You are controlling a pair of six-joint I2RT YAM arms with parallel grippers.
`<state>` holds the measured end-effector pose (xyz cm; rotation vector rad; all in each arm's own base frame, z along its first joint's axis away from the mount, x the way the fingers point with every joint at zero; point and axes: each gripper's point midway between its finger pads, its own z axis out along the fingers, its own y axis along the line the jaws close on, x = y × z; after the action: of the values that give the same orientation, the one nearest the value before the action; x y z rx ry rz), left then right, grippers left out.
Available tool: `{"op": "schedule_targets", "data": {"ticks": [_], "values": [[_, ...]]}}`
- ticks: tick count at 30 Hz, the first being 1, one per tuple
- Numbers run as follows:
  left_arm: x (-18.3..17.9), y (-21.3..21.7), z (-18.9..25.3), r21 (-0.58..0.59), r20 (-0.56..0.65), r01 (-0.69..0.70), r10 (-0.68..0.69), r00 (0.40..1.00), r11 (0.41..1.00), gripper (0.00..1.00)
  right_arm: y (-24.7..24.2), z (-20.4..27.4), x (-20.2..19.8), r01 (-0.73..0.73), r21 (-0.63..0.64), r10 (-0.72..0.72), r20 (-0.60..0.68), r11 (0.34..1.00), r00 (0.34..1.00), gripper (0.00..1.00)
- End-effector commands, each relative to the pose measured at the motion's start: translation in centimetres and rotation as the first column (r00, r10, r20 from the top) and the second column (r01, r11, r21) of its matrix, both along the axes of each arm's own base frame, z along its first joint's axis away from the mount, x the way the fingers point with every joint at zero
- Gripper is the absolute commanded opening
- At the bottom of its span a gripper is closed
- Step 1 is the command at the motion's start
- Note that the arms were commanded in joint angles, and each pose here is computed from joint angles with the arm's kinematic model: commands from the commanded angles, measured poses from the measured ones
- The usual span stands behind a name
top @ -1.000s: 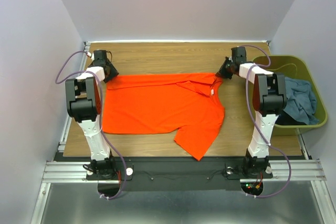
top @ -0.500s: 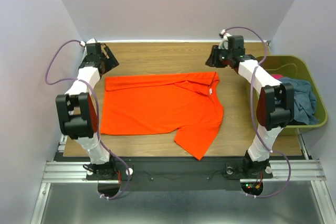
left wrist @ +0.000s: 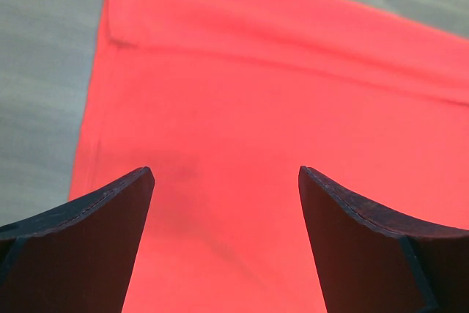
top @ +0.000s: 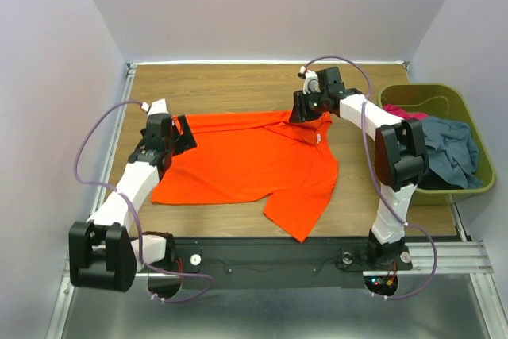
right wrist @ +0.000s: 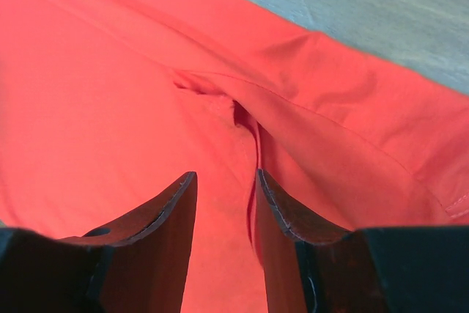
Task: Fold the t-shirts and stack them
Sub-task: Fold the tshirt
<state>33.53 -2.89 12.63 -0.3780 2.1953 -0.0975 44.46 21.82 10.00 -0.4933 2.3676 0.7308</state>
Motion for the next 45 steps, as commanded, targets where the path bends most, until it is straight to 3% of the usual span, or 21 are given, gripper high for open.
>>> {"op": "schedule_targets", "data": {"ticks": [1,16,22,45], "values": [[-0.3,1.2,1.2,0.034,0.102,-0.035,0.031,0.994,0.999,0.91,0.4,-1.3,-0.3,-0.028,-0.027,0.027,-0.014,0.999,1.000,0.44],[0.9,0.5,0.4,0.025,0.074,-0.007,0.005,0.997,1.000,0.89,0.6,-5.3,-0.8,-0.022,-0.089,0.015,-0.088,0.996,0.996,0.40],[0.9,0.4,0.2,0.023,0.065,-0.002,0.000,0.998,1.000,0.88,-0.3,-5.0,-0.4,0.015,-0.136,-0.023,-0.058,0.991,0.998,0.40],[1.2,0.1,-0.1,0.022,0.052,0.017,-0.019,0.998,1.000,0.87,3.0,-1.5,2.2,-0.108,-0.144,0.127,0.134,0.984,0.983,0.40]]}}
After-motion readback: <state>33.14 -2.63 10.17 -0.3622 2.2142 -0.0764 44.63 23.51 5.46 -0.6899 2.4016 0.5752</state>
